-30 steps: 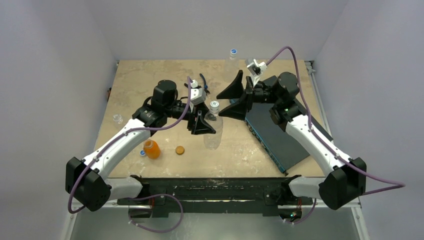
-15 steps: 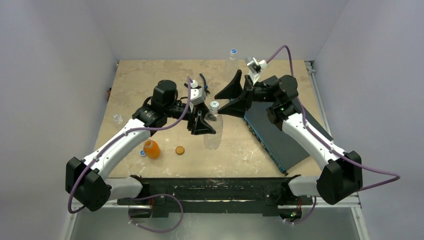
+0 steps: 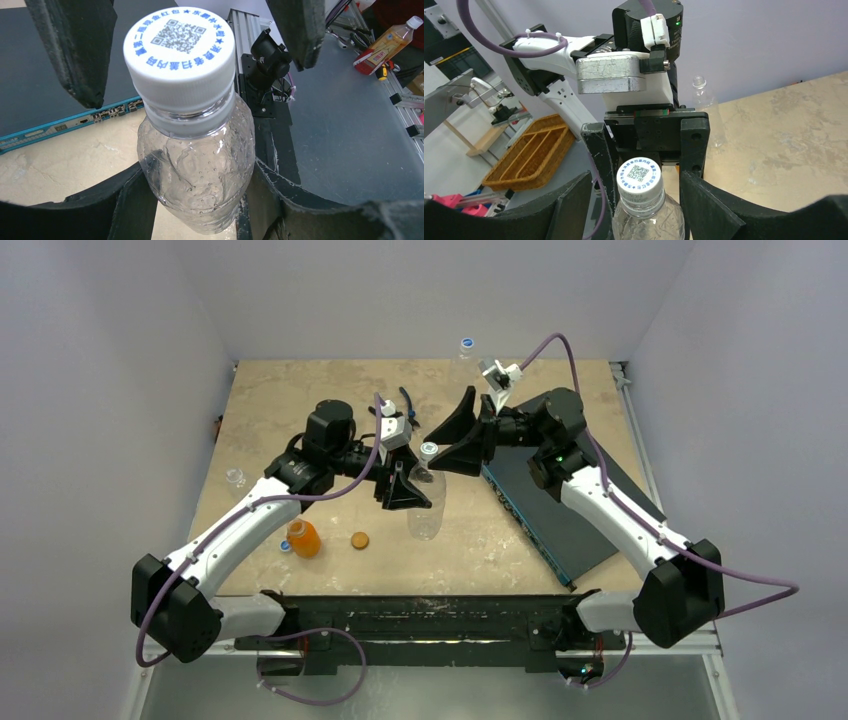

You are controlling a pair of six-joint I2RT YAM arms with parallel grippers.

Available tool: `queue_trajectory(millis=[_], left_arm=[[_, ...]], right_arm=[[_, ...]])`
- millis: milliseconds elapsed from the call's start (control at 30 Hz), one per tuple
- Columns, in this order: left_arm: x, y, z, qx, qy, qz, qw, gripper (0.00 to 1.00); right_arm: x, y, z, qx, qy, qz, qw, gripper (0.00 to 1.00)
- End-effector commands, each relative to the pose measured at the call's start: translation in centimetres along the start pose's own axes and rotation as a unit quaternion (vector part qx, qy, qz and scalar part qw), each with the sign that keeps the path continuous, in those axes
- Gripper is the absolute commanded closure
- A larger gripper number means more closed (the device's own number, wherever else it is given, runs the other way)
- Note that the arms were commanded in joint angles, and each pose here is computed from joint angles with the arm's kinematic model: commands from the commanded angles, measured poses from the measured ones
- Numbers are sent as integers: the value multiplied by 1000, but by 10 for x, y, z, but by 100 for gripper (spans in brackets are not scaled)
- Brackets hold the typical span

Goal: Screw on the bottle caps
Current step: Screw the bottle cap onto the plastic bottle.

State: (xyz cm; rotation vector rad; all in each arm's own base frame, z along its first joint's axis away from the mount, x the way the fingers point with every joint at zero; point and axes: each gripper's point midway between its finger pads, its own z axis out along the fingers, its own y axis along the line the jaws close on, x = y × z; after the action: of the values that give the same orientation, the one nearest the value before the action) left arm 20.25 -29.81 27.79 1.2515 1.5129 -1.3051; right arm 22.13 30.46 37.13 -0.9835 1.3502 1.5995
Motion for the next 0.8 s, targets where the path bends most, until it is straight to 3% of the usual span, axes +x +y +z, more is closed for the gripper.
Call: queue_trajectory(millis=[0, 767], left_arm=[[-5, -3, -1, 12, -11, 16, 1000, 100], [-8, 6, 2, 0, -15, 9, 1000, 100]], right_arm=[[-21, 7, 3, 2, -18, -38, 999, 32], [-15, 4, 4, 37, -10, -46, 998, 68]])
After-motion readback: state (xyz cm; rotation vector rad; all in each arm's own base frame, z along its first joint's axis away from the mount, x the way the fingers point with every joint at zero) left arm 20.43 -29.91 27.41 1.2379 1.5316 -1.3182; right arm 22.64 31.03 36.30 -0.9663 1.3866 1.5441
